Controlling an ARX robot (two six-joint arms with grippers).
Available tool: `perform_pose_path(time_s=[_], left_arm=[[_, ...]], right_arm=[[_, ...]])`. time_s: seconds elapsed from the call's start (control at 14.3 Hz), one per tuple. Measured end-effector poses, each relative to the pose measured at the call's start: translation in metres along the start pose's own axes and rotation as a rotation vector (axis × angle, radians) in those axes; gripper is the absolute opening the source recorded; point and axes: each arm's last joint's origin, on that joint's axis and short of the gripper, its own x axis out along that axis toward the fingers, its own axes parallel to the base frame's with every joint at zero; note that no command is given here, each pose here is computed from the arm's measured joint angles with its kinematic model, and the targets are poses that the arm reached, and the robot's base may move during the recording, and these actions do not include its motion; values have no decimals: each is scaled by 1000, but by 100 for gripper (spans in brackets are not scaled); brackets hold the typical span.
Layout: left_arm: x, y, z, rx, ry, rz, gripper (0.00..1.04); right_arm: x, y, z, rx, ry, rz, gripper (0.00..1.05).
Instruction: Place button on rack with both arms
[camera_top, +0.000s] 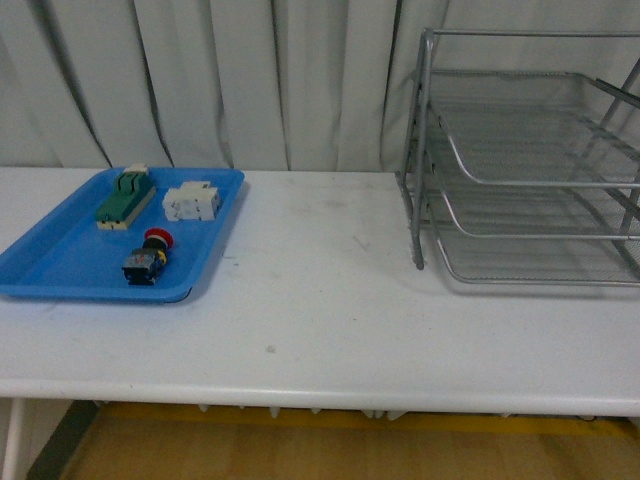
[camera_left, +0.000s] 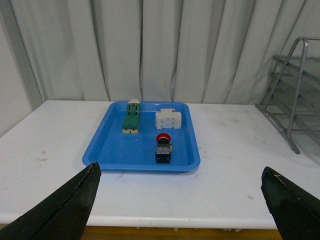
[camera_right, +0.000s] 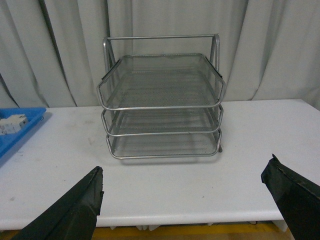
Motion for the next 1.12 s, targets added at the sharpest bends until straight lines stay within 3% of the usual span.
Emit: perform_pose_path(time_s=[1.12], left_arm=[[0,0,0,0,0,0,98]], right_arm=[[0,0,0,0,0,0,98]])
